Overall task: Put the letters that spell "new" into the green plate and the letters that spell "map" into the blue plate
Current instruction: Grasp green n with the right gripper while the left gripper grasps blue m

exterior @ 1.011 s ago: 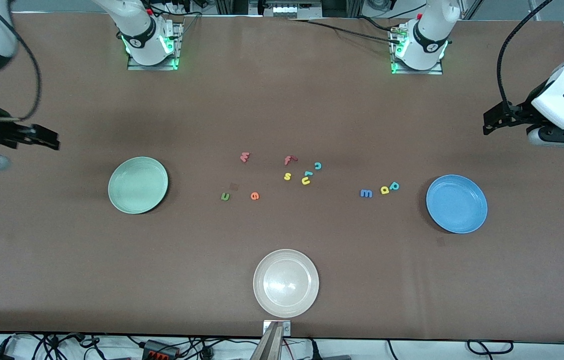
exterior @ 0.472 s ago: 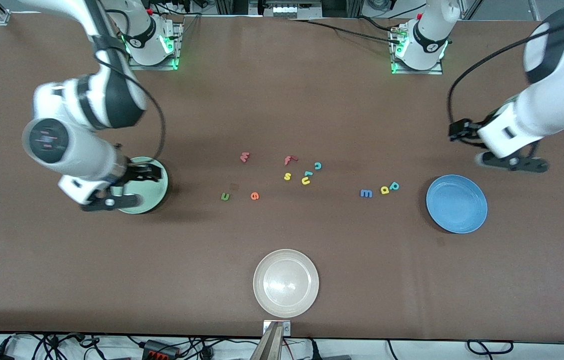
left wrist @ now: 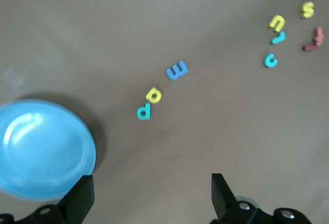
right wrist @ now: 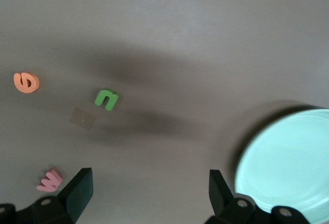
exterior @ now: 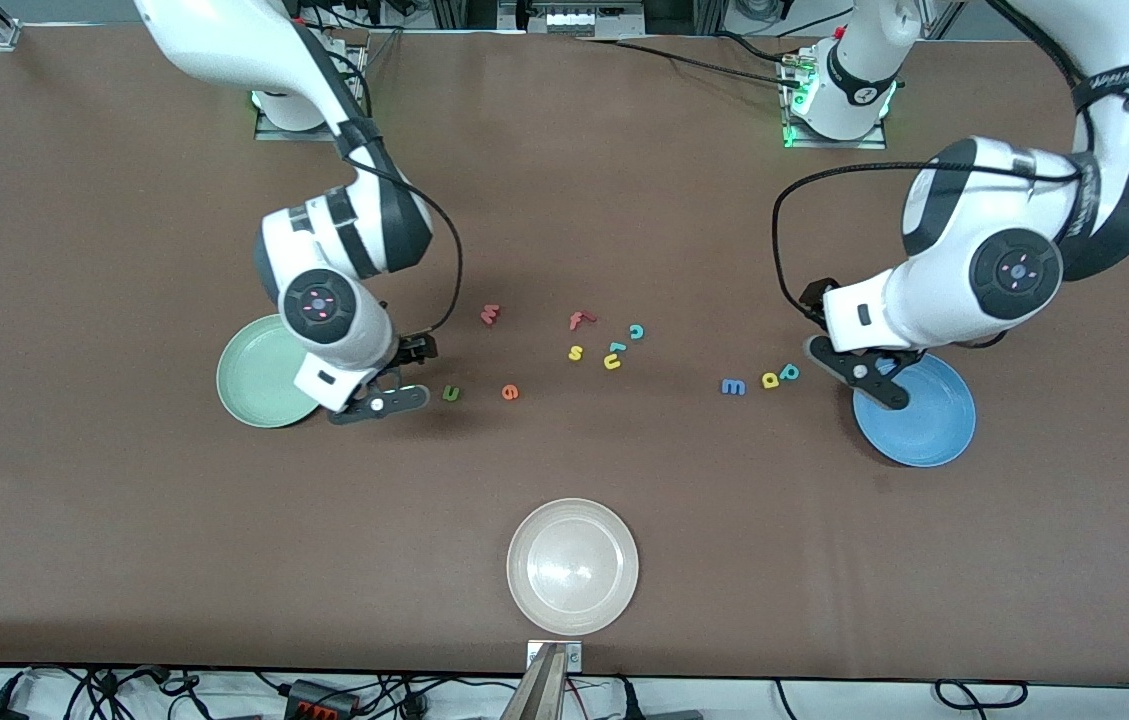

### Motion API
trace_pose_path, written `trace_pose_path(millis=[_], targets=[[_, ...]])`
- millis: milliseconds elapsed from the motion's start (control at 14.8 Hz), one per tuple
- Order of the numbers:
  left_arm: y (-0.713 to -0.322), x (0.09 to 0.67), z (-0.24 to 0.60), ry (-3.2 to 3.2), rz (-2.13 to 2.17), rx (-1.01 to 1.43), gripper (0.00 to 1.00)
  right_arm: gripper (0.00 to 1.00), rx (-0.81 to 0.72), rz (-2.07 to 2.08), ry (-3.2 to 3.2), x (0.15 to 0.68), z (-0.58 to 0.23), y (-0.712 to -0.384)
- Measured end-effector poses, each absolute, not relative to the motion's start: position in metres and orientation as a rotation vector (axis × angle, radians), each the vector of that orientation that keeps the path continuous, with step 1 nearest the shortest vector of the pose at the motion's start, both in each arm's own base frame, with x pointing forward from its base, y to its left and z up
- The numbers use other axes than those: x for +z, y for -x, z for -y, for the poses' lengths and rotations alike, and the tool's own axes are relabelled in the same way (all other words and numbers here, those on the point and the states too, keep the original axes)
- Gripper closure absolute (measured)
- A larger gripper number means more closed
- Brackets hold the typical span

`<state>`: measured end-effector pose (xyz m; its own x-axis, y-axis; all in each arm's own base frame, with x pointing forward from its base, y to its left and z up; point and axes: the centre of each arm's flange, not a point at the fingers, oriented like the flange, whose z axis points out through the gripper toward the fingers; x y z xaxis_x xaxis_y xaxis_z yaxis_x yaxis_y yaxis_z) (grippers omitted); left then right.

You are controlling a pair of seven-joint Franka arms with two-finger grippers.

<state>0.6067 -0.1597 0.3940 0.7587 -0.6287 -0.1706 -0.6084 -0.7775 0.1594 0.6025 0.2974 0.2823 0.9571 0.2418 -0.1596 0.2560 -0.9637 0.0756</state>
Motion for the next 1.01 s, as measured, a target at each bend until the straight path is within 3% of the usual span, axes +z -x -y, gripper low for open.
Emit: trace_pose_path(millis=[472, 742, 1011], targets=[[-0.621, 0.308, 0.196, -2.596, 1.508, -0.257, 0.00, 0.04, -0.160, 0.024, -3.019, 0.231, -0.300, -0.612], [-0.624, 0.237, 0.220, -2.442, 1.763, -0.209, 0.00, 0.15, -0.141, 0.232, -3.009, 0.217, -0.309, -0.619], [-0.612, 0.207, 0.253, -2.353, 2.004, -0.256, 0.03, 0.25, -0.143, 0.311, -3.064, 0.203, -0.321, -0.621]])
